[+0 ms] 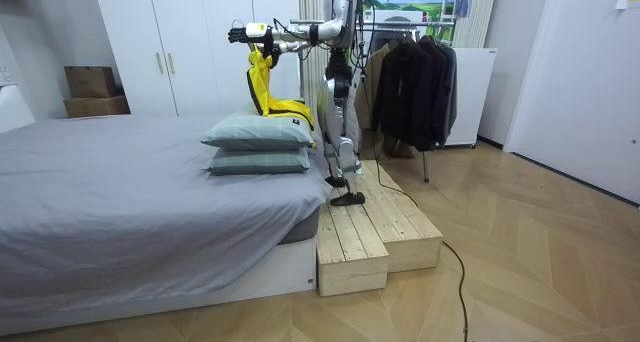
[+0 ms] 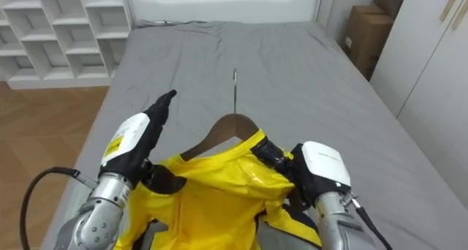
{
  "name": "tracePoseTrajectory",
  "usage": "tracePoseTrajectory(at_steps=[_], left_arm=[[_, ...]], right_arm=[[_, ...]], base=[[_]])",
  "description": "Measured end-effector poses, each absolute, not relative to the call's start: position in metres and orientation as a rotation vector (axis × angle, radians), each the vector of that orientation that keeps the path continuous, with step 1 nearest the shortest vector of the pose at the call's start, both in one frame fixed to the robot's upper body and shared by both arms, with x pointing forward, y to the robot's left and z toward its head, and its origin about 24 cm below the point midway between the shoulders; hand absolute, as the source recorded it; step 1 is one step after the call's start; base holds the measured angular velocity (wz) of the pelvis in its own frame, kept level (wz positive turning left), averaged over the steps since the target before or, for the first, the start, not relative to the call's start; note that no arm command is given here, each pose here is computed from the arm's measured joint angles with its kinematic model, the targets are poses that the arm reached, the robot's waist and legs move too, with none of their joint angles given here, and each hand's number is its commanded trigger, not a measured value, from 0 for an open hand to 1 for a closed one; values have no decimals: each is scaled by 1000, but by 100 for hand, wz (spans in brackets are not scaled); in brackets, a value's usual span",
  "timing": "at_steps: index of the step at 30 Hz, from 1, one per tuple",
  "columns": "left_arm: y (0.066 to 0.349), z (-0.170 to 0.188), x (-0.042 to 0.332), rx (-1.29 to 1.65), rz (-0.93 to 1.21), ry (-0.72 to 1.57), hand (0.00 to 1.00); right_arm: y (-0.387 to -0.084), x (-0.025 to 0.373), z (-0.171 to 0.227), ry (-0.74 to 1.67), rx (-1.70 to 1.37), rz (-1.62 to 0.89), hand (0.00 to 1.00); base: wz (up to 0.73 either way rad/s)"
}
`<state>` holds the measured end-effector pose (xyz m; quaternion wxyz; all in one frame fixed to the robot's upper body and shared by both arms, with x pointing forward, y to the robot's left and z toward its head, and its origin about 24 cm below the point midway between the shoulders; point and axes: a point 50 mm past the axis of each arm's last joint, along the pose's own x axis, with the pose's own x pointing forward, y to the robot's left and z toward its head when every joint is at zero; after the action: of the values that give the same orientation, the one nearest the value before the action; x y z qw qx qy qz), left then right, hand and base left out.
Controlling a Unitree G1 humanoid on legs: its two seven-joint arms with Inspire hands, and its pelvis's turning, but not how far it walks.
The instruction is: Hang clothes
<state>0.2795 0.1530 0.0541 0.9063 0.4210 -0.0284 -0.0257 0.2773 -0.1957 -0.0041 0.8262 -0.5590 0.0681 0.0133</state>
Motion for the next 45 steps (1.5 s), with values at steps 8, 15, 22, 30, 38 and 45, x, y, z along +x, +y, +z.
tracePoseTrajectory(at_steps=[8, 15, 22, 30, 38, 45], left_arm=[[179, 72, 272, 778, 94, -98, 0], [196, 80, 266, 706, 213, -140, 0], [215, 80, 261, 517, 318, -121, 0], [244, 47, 231, 396, 454, 13, 0], [277, 1, 211, 164, 638, 228, 0], [311, -38, 169, -115, 889, 393, 0]], right_arm=[[-235, 263, -7, 226, -1199, -104, 100], [-250, 254, -8, 250, -1223, -147, 100], [-256, 246, -10, 244, -1244, -175, 100], [-274, 235, -5, 249, -1235, -269, 100], [-280, 232, 16, 143, -1290, -368, 100], [-288, 223, 46, 11, -1343, -507, 100]], base=[[0], [-3], [-2], [2], [-2], [-2]])
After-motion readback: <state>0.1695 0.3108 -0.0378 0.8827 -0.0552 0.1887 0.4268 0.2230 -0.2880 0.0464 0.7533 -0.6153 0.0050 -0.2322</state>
